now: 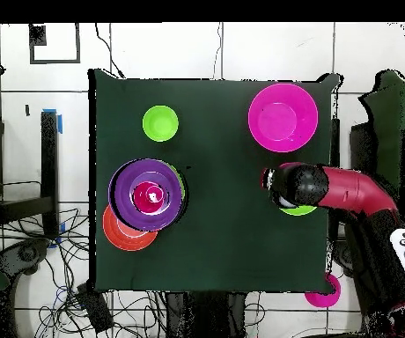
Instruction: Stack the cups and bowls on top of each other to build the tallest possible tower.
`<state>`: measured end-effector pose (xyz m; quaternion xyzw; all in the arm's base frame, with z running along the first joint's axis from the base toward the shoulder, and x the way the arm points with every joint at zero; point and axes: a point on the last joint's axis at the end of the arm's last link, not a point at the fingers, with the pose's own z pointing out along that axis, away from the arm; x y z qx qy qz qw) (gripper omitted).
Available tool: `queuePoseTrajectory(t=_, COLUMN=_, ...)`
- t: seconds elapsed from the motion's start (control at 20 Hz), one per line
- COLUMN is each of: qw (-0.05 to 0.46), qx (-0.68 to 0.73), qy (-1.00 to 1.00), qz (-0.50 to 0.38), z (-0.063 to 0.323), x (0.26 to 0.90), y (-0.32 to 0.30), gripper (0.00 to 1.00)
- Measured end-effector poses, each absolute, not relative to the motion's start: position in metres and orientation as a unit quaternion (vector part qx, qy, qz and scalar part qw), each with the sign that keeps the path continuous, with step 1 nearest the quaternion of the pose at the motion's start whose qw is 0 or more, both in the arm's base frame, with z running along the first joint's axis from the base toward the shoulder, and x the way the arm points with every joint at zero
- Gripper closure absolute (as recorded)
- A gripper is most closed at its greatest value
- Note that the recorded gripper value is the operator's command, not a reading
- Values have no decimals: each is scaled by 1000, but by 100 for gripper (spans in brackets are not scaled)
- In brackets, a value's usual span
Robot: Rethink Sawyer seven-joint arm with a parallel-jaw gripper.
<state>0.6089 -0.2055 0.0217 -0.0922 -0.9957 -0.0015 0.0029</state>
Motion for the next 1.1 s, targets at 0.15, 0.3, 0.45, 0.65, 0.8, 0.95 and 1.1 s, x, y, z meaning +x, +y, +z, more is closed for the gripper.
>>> queuePoseTrajectory(t=0.15, qw=-2, qx=-93, qy=-996, qz=-8, z=9, x=607, y=-202, gripper=0)
queuePoseTrajectory(t=0.3, qw=1, qx=-94, qy=-995, qz=-17, z=-8, x=601, y=-195, gripper=0)
queuePoseTrajectory(t=0.45, qw=11, qx=-94, qy=-995, qz=-27, z=-27, x=592, y=-186, gripper=100)
queuePoseTrajectory(t=0.65, qw=15, qx=-90, qy=-995, qz=-26, z=-31, x=591, y=-182, gripper=100)
queuePoseTrajectory(t=0.8, qw=11, qx=-88, qy=-996, qz=-17, z=-26, x=596, y=-184, gripper=100)
queuePoseTrajectory(t=0.95, qw=11, qx=-85, qy=-996, qz=-10, z=-24, x=597, y=-184, gripper=100)
queuePoseTrajectory(t=1.1, qw=13, qx=-81, qy=-997, qz=-2, z=-22, x=596, y=-183, gripper=100)
